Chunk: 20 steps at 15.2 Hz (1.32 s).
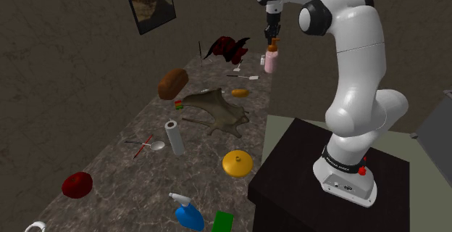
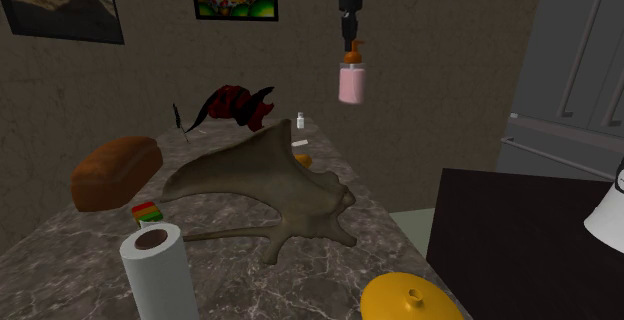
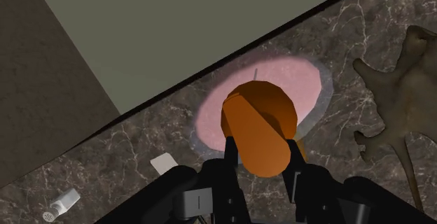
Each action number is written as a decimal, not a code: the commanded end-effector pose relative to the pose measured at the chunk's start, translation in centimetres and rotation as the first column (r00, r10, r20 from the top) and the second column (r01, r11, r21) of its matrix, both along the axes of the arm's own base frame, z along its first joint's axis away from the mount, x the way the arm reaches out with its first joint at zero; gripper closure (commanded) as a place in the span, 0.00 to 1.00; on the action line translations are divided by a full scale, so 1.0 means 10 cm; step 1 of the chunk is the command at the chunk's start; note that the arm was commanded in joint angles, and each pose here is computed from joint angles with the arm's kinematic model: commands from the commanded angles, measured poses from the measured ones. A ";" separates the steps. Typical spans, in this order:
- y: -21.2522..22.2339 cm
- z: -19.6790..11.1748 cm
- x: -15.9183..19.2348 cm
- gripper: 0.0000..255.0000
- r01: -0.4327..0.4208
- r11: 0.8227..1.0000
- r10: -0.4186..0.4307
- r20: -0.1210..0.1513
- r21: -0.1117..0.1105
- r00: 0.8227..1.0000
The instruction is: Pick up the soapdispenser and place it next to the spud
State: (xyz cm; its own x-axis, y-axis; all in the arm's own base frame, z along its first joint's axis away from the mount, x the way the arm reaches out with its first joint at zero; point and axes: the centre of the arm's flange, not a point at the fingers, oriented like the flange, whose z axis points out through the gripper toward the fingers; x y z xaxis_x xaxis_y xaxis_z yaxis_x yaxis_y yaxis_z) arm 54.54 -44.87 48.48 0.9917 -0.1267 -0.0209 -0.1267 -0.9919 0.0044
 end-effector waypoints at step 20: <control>-0.06 -1.07 -0.01 1.00 -0.002 1.000 0.002 0.001 0.000 1.000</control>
